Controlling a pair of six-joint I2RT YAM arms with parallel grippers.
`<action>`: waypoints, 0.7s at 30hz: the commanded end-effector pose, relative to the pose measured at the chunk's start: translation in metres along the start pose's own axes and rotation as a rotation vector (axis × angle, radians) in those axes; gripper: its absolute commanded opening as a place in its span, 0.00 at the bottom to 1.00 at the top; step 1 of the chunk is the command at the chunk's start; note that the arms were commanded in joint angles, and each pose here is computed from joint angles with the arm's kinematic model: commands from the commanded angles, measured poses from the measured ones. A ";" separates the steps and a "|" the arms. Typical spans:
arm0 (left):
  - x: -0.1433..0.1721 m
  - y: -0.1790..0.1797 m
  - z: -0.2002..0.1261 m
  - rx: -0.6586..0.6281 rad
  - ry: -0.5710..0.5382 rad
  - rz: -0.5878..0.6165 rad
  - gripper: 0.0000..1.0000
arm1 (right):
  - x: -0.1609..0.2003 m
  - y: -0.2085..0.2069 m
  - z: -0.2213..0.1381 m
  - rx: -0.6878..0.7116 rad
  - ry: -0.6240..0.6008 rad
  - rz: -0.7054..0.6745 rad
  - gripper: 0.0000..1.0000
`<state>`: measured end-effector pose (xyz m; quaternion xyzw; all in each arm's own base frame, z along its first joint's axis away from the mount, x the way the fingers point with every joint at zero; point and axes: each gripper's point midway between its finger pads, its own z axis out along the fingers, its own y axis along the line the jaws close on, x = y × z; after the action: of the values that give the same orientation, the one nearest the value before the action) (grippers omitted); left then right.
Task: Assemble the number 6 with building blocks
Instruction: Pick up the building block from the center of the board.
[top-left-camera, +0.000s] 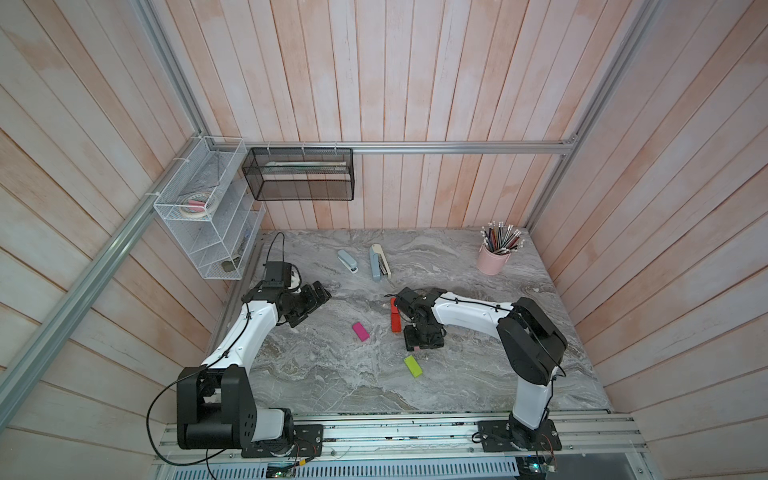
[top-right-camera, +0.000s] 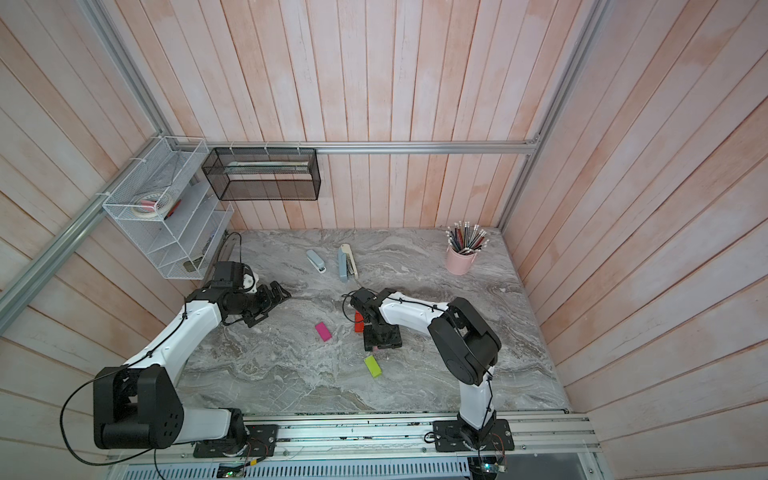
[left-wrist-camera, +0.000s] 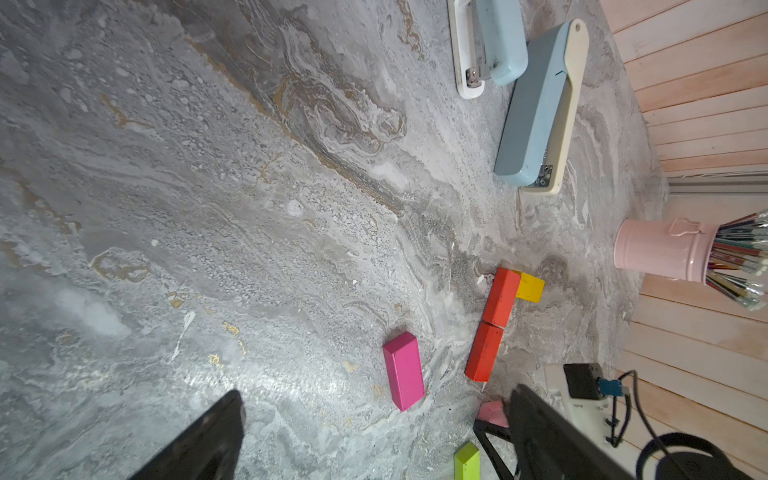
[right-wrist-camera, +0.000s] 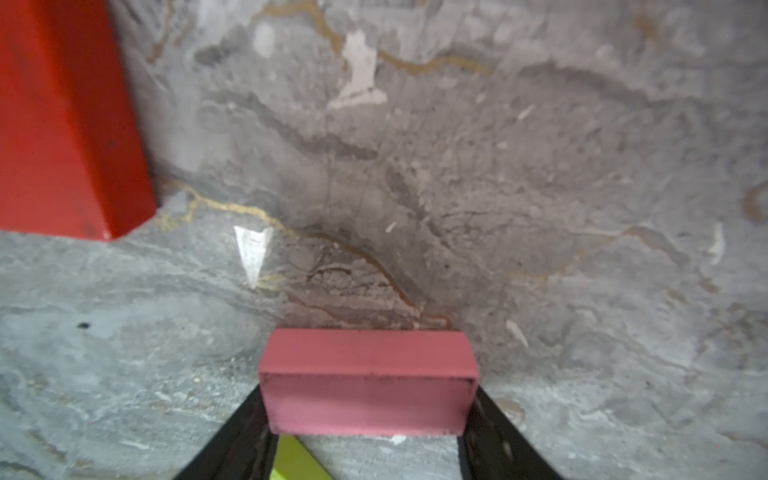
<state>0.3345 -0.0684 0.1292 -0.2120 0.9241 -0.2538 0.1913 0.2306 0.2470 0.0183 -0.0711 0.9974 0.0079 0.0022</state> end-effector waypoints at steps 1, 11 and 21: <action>-0.003 0.000 -0.002 0.003 -0.020 0.001 1.00 | 0.000 -0.001 -0.003 0.004 0.005 0.002 0.57; -0.005 -0.002 -0.001 0.008 -0.016 0.014 1.00 | -0.015 0.022 -0.022 -0.032 -0.033 0.036 0.56; -0.005 -0.003 -0.004 0.008 -0.013 0.033 1.00 | -0.022 0.050 -0.016 -0.047 -0.013 0.041 0.55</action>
<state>0.3344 -0.0685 0.1291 -0.2092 0.9248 -0.2535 0.1916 0.2508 0.2999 0.0387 -0.0628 0.9968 0.0433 0.0248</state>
